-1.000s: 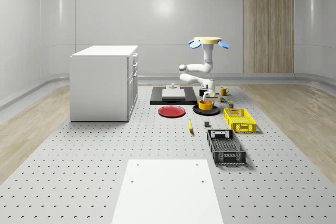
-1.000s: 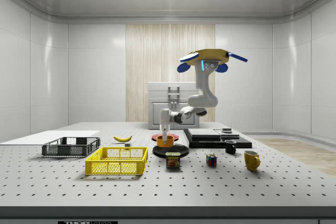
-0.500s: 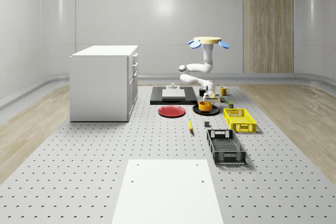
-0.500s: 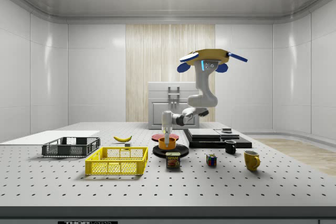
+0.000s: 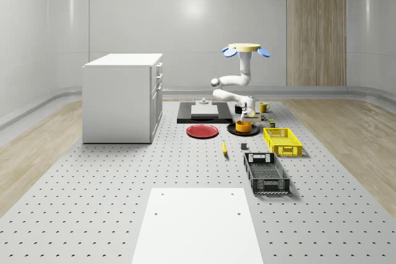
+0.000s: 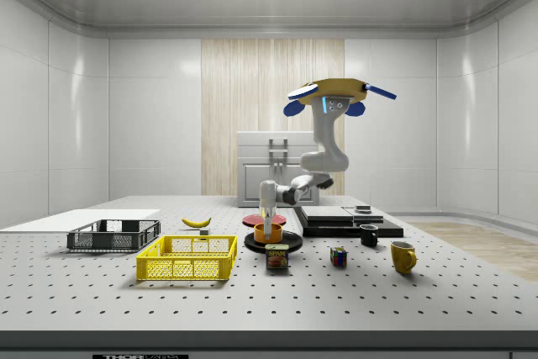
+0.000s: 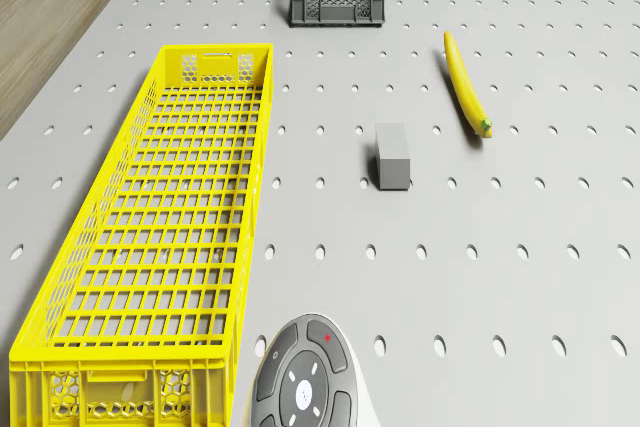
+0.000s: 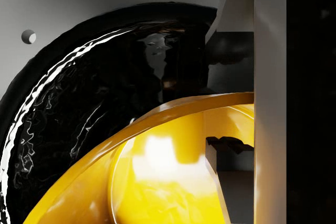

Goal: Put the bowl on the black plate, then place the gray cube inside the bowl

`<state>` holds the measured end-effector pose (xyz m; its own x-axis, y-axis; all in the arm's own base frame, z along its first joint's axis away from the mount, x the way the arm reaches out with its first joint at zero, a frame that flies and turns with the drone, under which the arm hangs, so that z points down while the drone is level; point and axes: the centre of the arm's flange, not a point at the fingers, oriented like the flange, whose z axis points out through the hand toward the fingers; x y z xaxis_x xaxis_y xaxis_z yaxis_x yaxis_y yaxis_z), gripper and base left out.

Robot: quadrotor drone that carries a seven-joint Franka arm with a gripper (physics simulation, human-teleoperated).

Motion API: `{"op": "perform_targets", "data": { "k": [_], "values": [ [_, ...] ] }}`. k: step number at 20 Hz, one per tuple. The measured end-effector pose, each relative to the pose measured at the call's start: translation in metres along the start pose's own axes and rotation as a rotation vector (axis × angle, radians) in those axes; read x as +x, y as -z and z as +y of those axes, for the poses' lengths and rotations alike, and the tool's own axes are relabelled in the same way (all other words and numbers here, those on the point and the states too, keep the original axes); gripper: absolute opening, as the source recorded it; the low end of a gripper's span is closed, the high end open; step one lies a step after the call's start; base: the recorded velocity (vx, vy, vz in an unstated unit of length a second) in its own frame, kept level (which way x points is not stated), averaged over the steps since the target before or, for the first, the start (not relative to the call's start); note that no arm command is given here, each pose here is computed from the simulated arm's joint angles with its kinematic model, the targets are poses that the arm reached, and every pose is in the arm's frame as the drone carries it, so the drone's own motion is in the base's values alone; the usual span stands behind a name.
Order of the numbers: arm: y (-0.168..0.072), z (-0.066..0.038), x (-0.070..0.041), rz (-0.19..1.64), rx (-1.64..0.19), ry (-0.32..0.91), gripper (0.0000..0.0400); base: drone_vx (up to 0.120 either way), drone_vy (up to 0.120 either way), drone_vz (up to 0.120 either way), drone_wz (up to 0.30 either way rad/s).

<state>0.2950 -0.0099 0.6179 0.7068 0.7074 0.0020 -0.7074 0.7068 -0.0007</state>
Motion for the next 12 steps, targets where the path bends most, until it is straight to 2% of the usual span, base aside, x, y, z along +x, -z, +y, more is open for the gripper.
{"op": "perform_targets", "data": {
  "k": [3,4,6,12],
  "values": [
    [0.006,-0.001,-0.001,0.0,0.0,0.0,0.0333,0.013,0.0,0.12,0.0],
    [0.007,-0.001,-0.001,0.0,0.0,0.0,0.0348,0.12,0.0,0.12,0.0],
    [0.009,-0.001,-0.001,0.0,0.0,0.0,0.0368,0.12,-0.1,0.12,0.0],
    [0.012,-0.001,-0.002,0.0,0.0,0.0,0.0393,0.12,-0.12,0.0,0.0]
  ]
}}
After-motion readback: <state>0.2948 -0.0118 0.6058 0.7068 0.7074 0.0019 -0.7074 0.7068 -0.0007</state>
